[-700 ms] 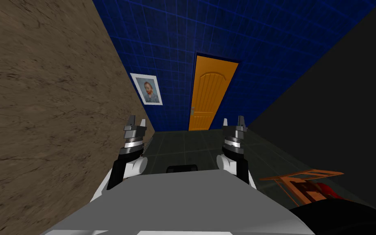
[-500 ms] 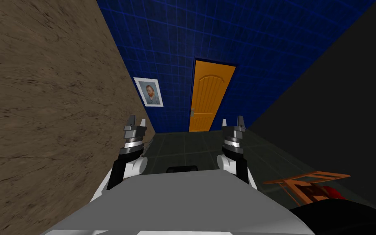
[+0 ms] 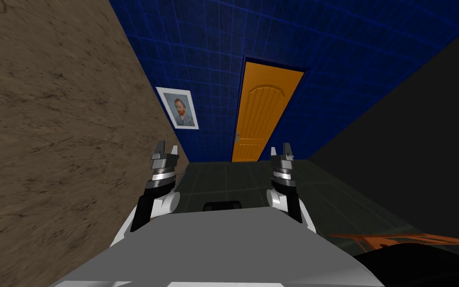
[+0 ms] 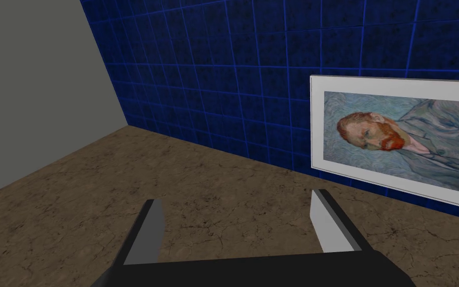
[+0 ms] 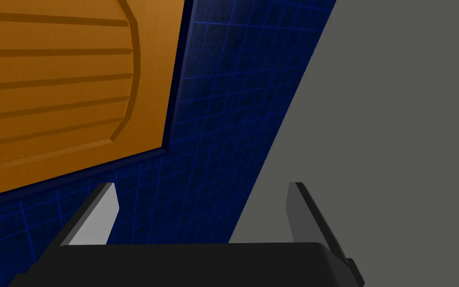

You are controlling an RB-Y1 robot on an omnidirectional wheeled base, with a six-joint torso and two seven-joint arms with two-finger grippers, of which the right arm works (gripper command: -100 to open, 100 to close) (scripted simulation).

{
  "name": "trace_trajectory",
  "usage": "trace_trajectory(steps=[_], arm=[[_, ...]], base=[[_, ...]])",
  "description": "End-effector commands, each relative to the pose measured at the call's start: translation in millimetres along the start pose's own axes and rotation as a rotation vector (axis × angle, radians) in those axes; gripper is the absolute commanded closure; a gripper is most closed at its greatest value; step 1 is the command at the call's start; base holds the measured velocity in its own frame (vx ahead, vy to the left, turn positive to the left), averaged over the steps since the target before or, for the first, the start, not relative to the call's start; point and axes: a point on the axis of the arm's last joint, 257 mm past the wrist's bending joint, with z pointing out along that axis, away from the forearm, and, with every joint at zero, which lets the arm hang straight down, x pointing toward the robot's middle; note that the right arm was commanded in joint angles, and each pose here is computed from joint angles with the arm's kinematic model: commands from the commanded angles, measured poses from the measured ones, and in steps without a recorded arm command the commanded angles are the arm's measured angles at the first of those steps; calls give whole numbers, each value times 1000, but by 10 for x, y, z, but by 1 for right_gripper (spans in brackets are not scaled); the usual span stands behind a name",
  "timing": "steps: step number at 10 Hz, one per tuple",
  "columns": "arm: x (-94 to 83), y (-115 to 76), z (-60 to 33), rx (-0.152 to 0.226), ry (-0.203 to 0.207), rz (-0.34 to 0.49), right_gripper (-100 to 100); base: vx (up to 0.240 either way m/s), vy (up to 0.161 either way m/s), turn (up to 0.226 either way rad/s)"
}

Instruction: Pull the door open

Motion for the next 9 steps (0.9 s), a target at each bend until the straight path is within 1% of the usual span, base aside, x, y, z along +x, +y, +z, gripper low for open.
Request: trace_trajectory(steps=[1, 2, 3, 4, 5, 6, 7, 9], arm=[[-17, -109, -32, 14, 24, -83, -100], [-22, -143, -40, 19, 32, -109, -100], [-35, -216, -58, 29, 48, -162, -100], [-43, -257, -69, 35, 56, -192, -100], [-62, -339, -92, 47, 72, -250, -100], [-73, -380, -104, 52, 81, -279, -100], [-98, -468, -131, 65, 98, -339, -100], [-128, -560, -161, 78, 115, -401, -100]], base=[[180, 17, 40], [153, -7, 40], [144, -3, 50], [138, 2, 43], [133, 30, 57], [133, 25, 28], [143, 7, 54], [134, 1, 42]])
